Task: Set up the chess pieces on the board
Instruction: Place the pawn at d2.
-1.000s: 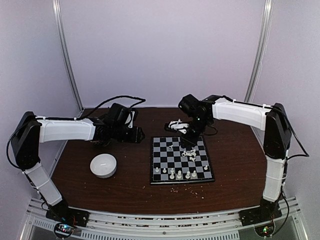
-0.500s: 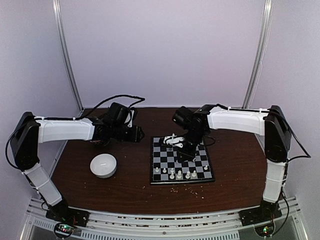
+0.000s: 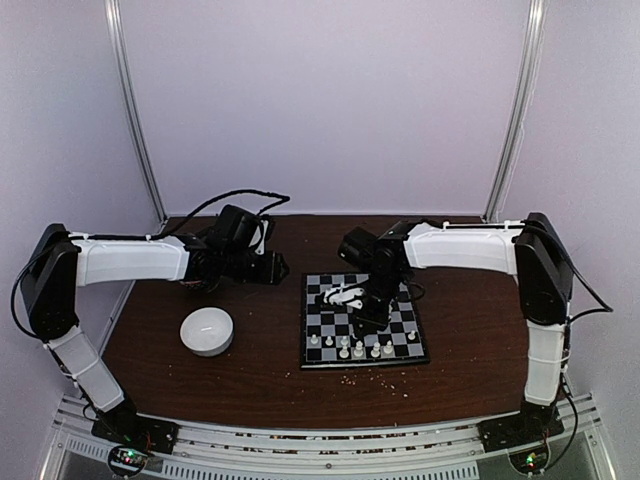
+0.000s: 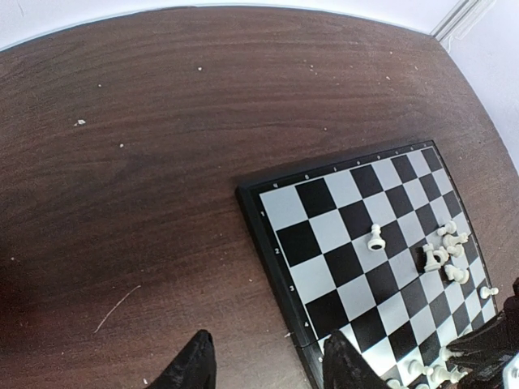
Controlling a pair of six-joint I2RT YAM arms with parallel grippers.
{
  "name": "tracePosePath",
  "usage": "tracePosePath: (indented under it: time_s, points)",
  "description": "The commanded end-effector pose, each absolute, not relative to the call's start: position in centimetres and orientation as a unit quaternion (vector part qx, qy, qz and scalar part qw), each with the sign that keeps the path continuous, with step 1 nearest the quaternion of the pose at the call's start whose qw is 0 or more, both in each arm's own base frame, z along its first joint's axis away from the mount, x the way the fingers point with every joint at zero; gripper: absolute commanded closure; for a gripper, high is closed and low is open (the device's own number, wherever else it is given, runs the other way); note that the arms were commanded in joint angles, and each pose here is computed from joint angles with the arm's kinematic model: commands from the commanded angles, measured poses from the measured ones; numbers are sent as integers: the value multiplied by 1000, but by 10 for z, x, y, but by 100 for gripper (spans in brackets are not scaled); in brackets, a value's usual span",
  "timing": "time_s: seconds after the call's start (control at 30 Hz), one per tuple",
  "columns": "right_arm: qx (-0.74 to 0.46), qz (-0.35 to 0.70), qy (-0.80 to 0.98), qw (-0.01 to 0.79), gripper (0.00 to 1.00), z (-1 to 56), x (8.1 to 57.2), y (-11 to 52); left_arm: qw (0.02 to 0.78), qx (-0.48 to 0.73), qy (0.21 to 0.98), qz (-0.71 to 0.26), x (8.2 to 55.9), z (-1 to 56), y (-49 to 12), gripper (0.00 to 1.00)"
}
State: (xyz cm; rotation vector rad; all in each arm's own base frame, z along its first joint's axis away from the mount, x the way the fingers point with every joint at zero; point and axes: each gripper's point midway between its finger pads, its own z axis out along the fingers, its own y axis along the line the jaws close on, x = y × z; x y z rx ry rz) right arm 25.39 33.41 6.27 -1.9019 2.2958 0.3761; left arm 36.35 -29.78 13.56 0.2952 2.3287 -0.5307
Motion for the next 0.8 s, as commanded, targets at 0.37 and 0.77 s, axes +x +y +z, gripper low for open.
tracePosePath:
  time_s: [0.37, 0.77]
  points:
    - [-640, 103, 760, 41, 88, 39, 252, 328, 376, 113, 895, -211, 368, 150, -298, 54]
    - [-637, 103, 762, 45, 84, 38, 254, 330, 375, 115, 895, -210, 369, 150, -299, 54]
